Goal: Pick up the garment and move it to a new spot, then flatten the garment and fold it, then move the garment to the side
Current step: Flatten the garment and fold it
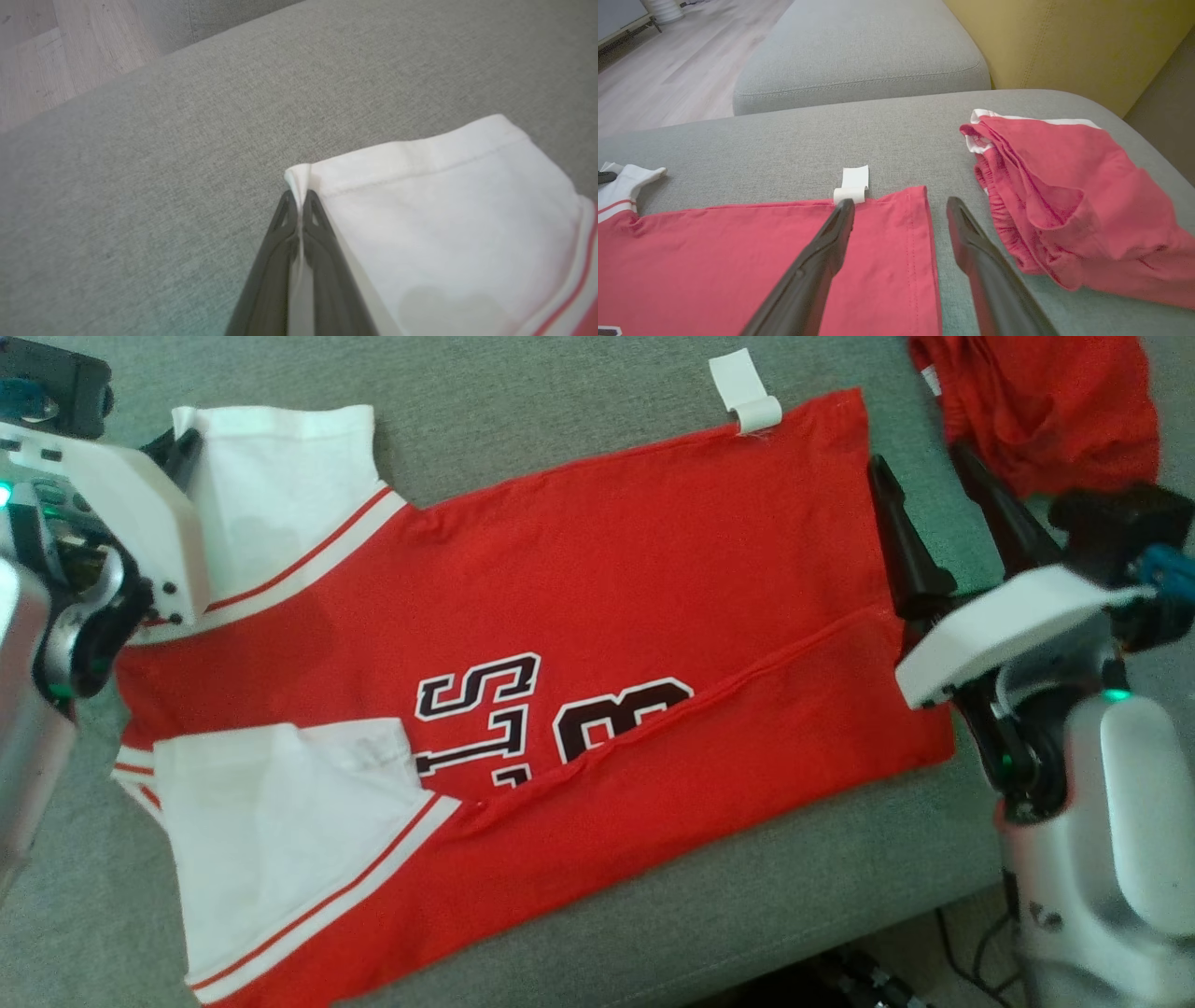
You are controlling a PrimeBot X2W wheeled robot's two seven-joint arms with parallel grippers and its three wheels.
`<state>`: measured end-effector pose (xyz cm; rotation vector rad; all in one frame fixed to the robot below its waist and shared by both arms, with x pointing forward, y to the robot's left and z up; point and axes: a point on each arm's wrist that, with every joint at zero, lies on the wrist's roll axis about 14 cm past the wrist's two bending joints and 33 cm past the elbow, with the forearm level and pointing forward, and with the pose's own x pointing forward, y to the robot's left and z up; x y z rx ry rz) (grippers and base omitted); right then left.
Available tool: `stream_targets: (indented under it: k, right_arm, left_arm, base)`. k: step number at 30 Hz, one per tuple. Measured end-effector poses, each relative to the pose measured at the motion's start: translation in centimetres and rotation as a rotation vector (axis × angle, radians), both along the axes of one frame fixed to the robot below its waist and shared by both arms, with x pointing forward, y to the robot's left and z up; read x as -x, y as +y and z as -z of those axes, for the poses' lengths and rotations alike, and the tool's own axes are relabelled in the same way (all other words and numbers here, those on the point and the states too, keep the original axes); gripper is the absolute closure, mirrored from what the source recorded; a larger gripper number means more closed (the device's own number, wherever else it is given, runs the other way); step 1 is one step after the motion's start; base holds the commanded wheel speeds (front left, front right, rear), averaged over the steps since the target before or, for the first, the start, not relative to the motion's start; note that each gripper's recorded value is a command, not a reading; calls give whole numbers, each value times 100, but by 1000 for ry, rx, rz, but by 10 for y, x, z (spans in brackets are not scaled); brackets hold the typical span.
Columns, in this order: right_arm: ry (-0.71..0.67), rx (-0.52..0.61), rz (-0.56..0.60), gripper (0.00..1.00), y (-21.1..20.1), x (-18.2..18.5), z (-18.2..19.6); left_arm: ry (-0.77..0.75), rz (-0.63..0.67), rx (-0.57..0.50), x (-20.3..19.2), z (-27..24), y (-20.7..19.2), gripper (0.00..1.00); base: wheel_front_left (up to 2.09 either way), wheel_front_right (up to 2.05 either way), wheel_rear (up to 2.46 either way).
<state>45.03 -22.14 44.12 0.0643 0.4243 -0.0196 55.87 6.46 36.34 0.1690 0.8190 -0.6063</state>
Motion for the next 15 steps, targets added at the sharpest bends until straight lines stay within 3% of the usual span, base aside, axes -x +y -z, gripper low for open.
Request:
stream_targets:
  k: [15]
  right_arm:
    - [203,104,-48,0,-19,-50,26]
  left_arm:
    - [-199,-56,83,-6,-41,11,100]
  base:
    - [0,0,0]
